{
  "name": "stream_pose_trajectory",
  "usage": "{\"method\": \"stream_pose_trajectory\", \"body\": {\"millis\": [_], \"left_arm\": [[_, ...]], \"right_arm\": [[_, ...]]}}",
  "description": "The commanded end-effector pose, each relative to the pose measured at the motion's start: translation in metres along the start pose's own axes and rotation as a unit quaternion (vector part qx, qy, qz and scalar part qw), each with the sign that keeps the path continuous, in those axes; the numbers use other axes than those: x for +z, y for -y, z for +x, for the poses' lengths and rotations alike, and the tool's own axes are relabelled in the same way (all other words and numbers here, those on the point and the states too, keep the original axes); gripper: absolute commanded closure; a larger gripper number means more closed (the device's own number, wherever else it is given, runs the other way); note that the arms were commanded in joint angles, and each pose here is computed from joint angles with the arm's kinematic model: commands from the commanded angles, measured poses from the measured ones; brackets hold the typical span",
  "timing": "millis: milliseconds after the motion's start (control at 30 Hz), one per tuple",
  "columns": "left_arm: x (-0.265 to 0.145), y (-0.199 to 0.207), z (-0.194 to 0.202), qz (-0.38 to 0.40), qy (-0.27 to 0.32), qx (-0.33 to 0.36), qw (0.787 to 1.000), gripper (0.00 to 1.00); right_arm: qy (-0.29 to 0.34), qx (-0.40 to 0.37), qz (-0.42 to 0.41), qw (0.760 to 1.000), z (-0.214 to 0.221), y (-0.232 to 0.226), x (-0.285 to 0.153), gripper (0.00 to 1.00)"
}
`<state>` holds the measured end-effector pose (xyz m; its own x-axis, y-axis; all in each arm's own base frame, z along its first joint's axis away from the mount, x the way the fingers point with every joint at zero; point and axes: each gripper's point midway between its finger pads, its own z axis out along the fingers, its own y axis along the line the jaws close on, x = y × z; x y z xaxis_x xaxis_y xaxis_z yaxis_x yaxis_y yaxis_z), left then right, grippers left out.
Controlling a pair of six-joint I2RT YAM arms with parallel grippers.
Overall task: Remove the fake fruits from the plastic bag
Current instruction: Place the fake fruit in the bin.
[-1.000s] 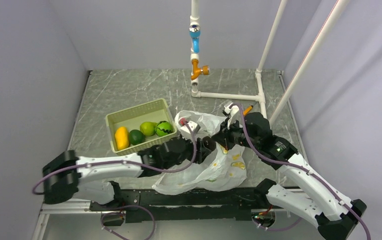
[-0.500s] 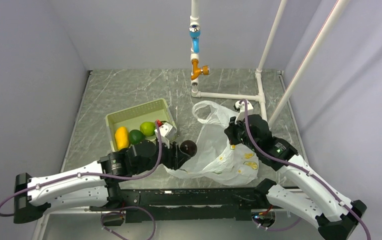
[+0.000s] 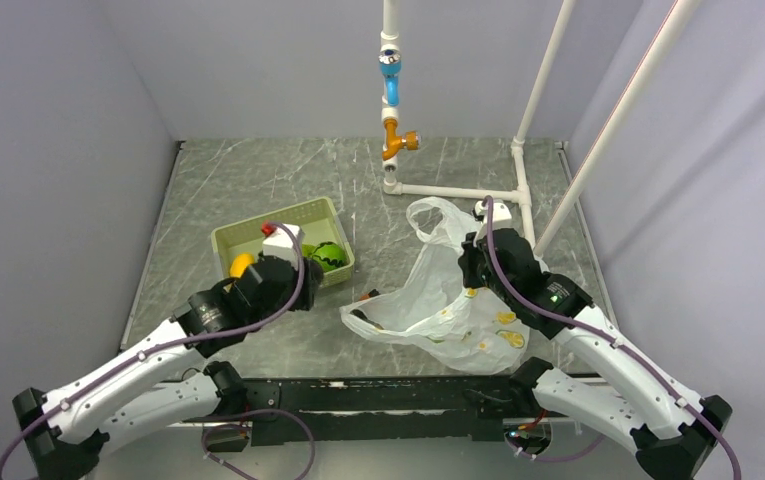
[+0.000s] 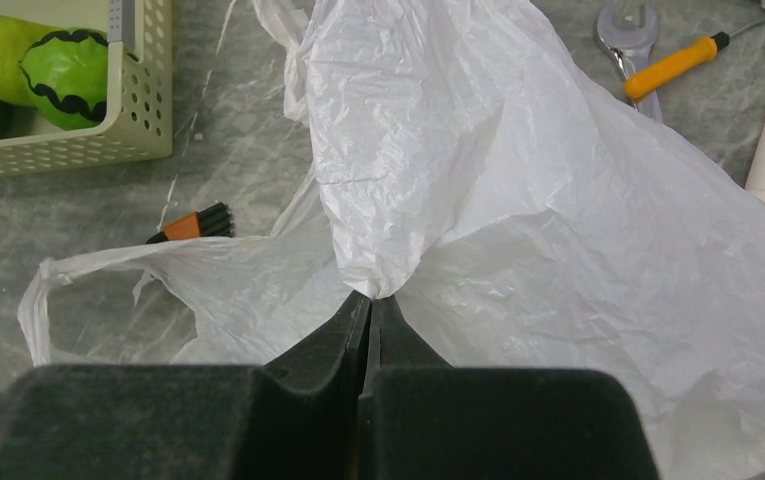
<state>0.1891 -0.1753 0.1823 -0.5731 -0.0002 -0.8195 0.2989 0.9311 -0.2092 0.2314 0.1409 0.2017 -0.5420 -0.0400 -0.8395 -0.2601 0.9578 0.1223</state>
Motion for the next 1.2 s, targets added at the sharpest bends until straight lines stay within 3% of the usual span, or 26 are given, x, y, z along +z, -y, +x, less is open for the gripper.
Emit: {"method": "stream_pose_trajectory", "body": {"millis": [0, 167, 267, 567, 933, 1167], "left_arm": [[0.004, -0.043, -0.030, -0.071, 0.008, 0.001, 0.997, 0.66], [0.023, -0.088, -0.046, -0.125, 0.001, -0.029, 0.992, 0.74], [0.034, -0.110, -0.056, -0.142, -0.005, -0.044, 0.989, 0.73], [0.086, -0.167, -0.040, -0.164, -0.122, -0.131, 0.970, 0.81], [0.133, -0.188, -0.006, -0.176, -0.243, -0.139, 0.944, 0.75], [0.138, -0.181, 0.013, -0.158, -0.253, -0.161, 0.941, 0.55]], "right_arm": [[0.041, 0.002, -0.004, 0.999, -0.029, -0.002, -0.013, 1.00], [0.049, 0.002, -0.005, 0.999, -0.029, 0.000, -0.017, 1.00], [0.050, 0.004, -0.010, 0.999, -0.031, -0.002, -0.018, 1.00], [0.059, -0.002, -0.011, 0.998, -0.035, -0.001, -0.022, 1.00], [0.079, 0.000, -0.007, 0.997, -0.039, 0.004, -0.031, 1.00], [0.081, -0.011, -0.002, 0.997, -0.056, 0.002, -0.034, 1.00]]}}
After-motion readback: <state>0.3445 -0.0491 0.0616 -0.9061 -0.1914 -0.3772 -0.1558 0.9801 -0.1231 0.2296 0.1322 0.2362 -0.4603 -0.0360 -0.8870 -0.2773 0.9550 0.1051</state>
